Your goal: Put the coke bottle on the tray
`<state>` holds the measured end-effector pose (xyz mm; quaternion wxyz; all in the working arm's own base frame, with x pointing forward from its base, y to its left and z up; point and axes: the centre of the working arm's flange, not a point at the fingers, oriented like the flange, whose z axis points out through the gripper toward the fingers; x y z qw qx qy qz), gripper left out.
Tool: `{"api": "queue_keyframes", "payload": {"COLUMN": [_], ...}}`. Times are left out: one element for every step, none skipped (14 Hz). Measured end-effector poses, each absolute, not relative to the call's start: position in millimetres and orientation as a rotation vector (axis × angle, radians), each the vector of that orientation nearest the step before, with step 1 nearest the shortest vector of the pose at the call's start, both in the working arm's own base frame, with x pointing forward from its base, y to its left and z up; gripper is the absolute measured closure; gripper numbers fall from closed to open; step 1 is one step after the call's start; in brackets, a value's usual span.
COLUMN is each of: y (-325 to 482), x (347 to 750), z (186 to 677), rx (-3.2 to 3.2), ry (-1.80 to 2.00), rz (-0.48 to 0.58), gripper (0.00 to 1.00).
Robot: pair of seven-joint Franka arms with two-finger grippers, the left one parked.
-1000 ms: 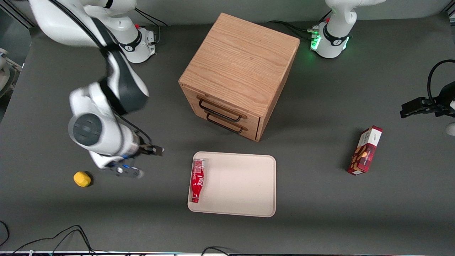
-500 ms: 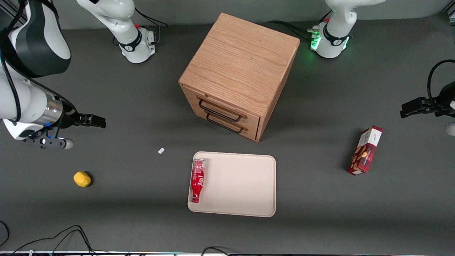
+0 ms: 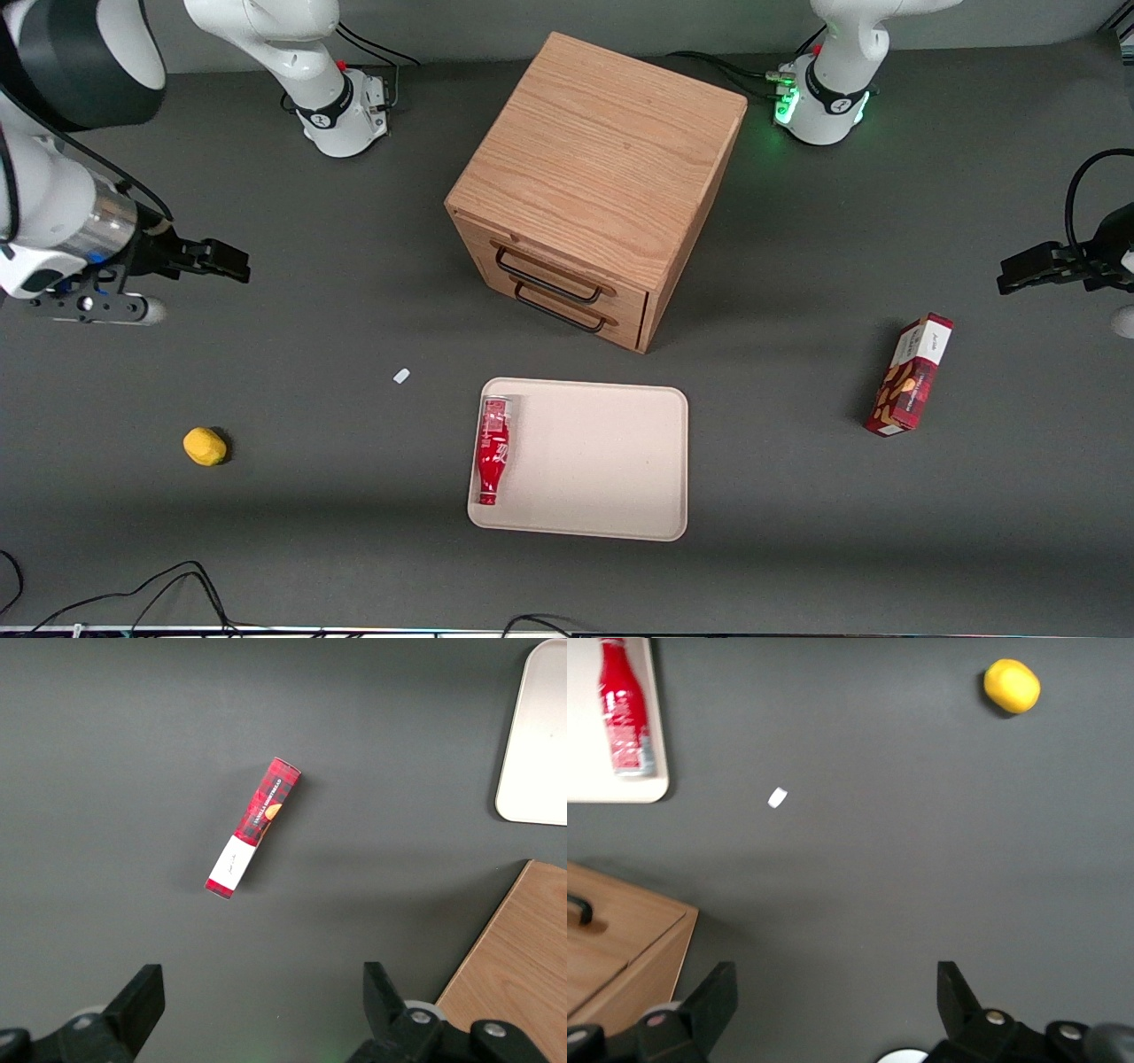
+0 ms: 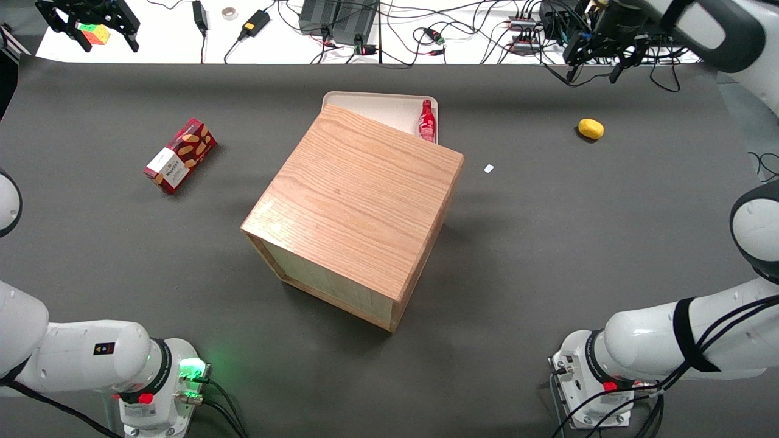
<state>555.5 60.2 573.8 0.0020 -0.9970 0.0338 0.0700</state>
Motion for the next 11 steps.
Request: {"api": "queue_keyframes", "payload": {"y": [55.2, 49.0, 41.6, 32.9, 25.6, 21.3, 20.3, 21.0, 22.2, 23.1, 23.5], "x": [550.1, 543.2, 536.0, 529.1, 524.0, 520.3, 518.2, 518.0, 518.0, 518.0, 518.0], "z": [578.4, 582.5, 586.9, 592.6, 597.6, 600.9, 601.7, 601.1, 600.4, 600.0, 599.7], "rx": [-3.118, -3.115, -3.111, -3.105, -3.100, -3.098, -3.101, -3.106, -3.110, -3.111, -3.112], "ry": [0.087, 0.079, 0.084, 0.090, 0.084, 0.071, 0.059, 0.050, 0.045, 0.041, 0.040], "rz": [0.213, 0.206, 0.197, 0.183, 0.170, 0.161, 0.159, 0.161, 0.163, 0.164, 0.165], "gripper": [0.00, 0.00, 0.00, 0.00, 0.00, 0.00, 0.00, 0.00, 0.00, 0.00, 0.00]}}
